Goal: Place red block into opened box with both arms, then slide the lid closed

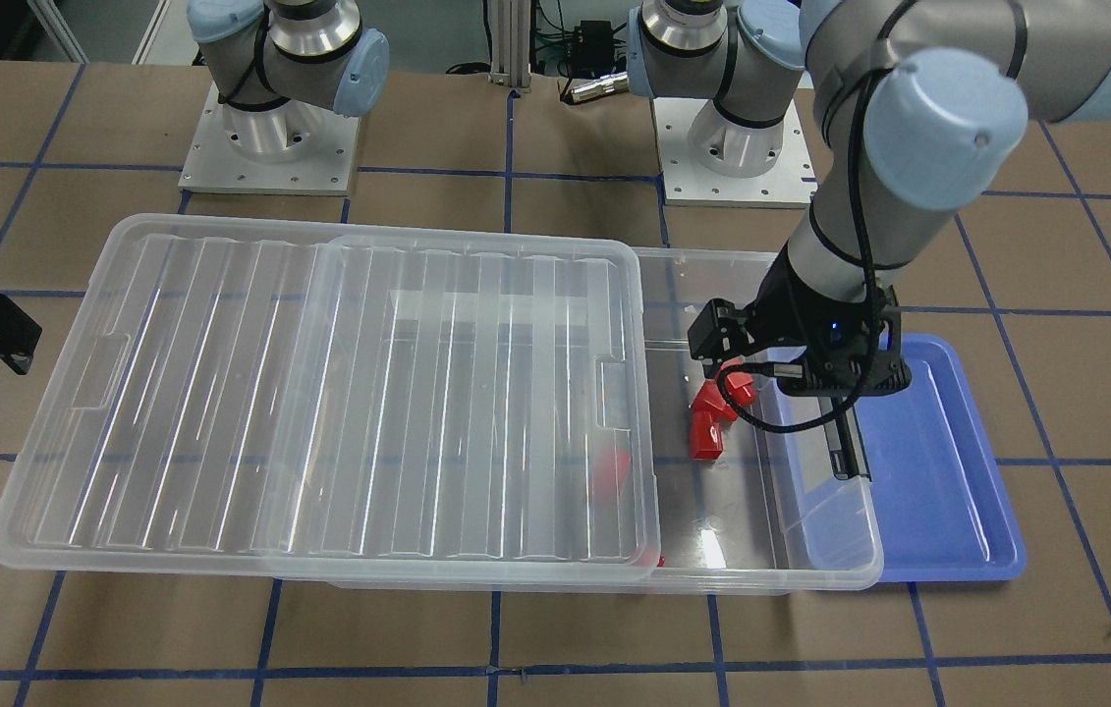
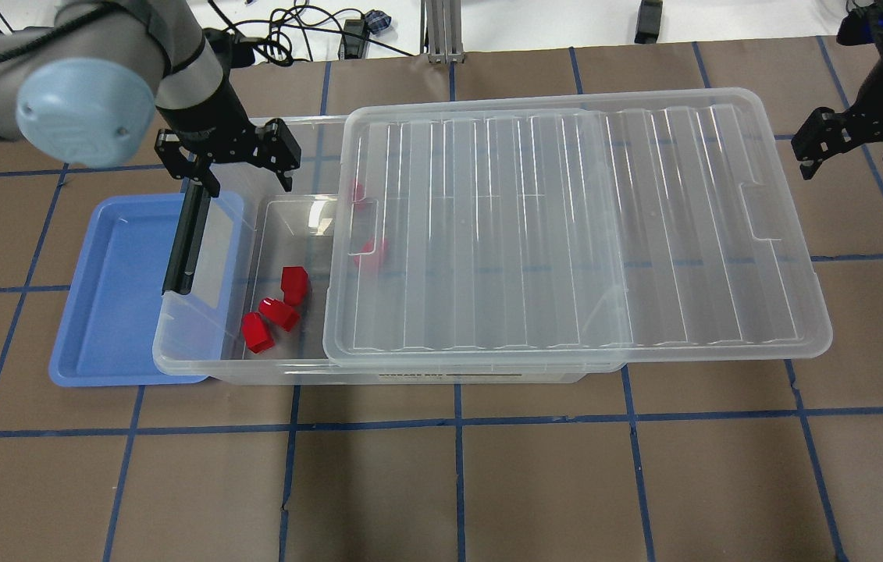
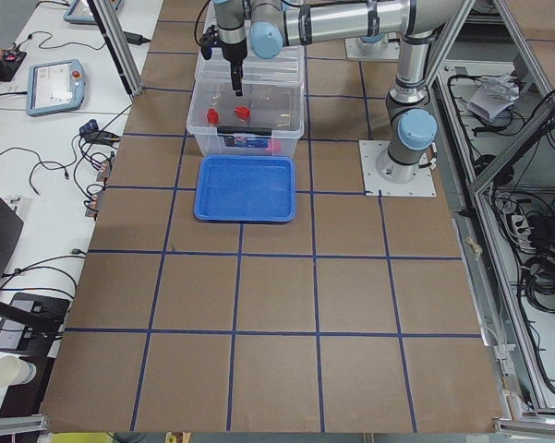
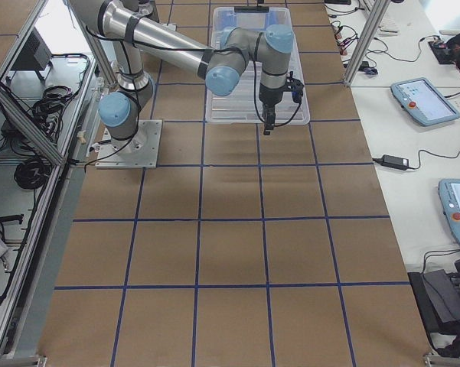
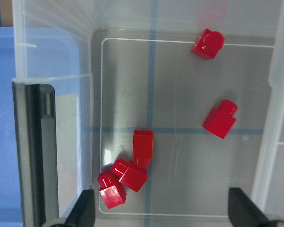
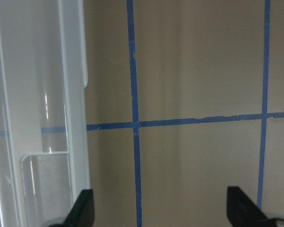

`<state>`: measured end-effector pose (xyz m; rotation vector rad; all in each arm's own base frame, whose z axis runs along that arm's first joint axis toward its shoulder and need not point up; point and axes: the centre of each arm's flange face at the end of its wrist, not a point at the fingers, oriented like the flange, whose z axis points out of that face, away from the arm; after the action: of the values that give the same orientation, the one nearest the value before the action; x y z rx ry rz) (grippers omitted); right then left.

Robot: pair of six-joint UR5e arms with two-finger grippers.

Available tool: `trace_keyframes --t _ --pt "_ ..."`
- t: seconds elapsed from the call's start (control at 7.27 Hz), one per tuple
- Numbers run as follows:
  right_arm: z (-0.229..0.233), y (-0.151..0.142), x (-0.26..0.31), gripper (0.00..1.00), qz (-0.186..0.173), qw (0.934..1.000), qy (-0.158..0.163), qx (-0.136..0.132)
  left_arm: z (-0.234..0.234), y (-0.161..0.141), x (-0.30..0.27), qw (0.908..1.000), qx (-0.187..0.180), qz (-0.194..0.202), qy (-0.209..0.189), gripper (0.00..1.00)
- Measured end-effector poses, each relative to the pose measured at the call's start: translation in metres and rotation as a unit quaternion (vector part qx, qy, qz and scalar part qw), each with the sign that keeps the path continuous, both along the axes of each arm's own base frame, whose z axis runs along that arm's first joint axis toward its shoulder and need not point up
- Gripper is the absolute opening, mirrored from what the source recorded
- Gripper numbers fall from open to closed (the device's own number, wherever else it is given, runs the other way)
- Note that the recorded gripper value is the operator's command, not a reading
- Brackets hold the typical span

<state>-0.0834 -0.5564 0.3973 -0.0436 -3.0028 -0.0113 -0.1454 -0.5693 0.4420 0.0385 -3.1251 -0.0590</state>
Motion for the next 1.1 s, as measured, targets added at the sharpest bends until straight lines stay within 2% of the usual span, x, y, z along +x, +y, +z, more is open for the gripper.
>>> trace_keyframes --t 0.28,0.55,0.83,1.1 --pt "-0.012 -0.003 -0.007 1.00 -0.001 0.9997 0.016 0.018 0.066 0.020 -0.011 0.9999 -0.003 -0.009 -0.002 1.00" --pt "-0.021 -0.006 -0.009 1.00 -0.004 0.9994 0.018 0.028 0.099 0.046 -0.010 0.9994 -0.017 -0.029 0.000 1.00" --pt "-0.032 -0.008 -0.008 1.00 -0.004 0.9991 0.013 0.040 0.090 0.053 0.000 0.9971 -0.009 -0.076 0.004 1.00" --pt "-0.047 -0.010 -0.006 1.00 -0.001 0.9985 0.006 0.055 0.074 0.053 0.005 0.9960 0.005 -0.089 0.006 1.00"
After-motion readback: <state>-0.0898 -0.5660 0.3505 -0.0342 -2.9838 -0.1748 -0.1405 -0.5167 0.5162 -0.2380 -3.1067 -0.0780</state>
